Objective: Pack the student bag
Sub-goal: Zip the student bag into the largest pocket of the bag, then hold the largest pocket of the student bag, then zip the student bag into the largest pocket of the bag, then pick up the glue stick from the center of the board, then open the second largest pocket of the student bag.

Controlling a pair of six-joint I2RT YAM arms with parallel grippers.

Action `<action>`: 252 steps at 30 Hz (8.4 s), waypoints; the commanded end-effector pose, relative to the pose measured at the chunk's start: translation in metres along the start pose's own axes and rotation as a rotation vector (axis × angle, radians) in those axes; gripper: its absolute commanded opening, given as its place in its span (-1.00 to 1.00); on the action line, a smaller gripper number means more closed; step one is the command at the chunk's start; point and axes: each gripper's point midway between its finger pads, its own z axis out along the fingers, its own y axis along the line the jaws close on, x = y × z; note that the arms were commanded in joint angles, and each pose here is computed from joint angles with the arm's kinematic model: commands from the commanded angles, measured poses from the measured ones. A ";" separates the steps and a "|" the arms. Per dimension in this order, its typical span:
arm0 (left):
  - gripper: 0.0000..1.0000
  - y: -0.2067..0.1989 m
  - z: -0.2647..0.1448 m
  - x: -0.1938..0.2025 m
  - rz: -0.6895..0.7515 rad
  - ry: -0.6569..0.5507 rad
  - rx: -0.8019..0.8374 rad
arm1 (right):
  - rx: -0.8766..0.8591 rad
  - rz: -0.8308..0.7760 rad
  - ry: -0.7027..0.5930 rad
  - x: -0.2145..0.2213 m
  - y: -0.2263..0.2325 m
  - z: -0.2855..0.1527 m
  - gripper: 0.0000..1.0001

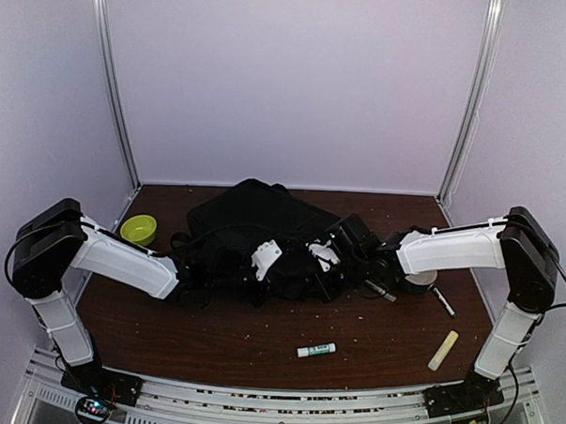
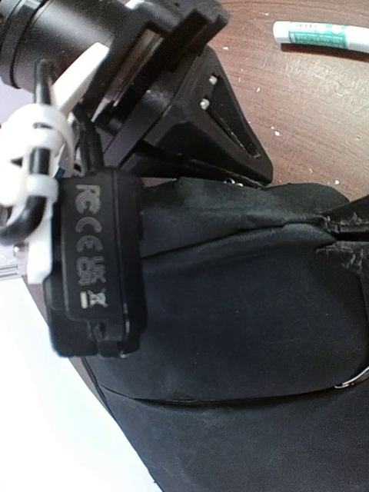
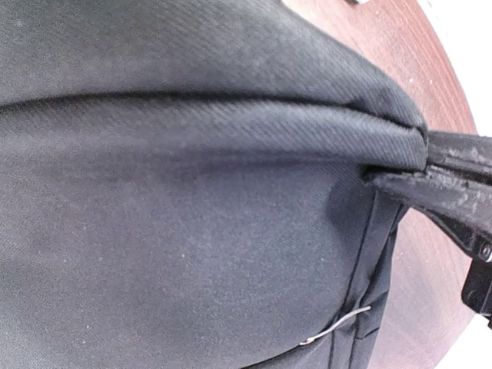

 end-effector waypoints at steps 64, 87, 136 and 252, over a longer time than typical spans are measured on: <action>0.10 0.007 -0.118 0.015 0.015 0.030 -0.062 | -0.225 -0.296 0.277 0.033 0.046 -0.003 -1.00; -0.24 -0.016 -0.022 0.023 0.317 0.182 0.055 | -0.251 -0.280 0.292 0.046 0.046 -0.005 -1.00; -1.00 -0.012 -0.059 0.023 0.287 0.178 0.035 | 0.038 -0.043 0.208 -0.017 -0.112 -0.016 -0.59; 0.48 0.137 -0.011 0.009 0.388 0.567 -0.322 | 0.015 -0.768 0.051 0.017 0.049 -0.118 -0.91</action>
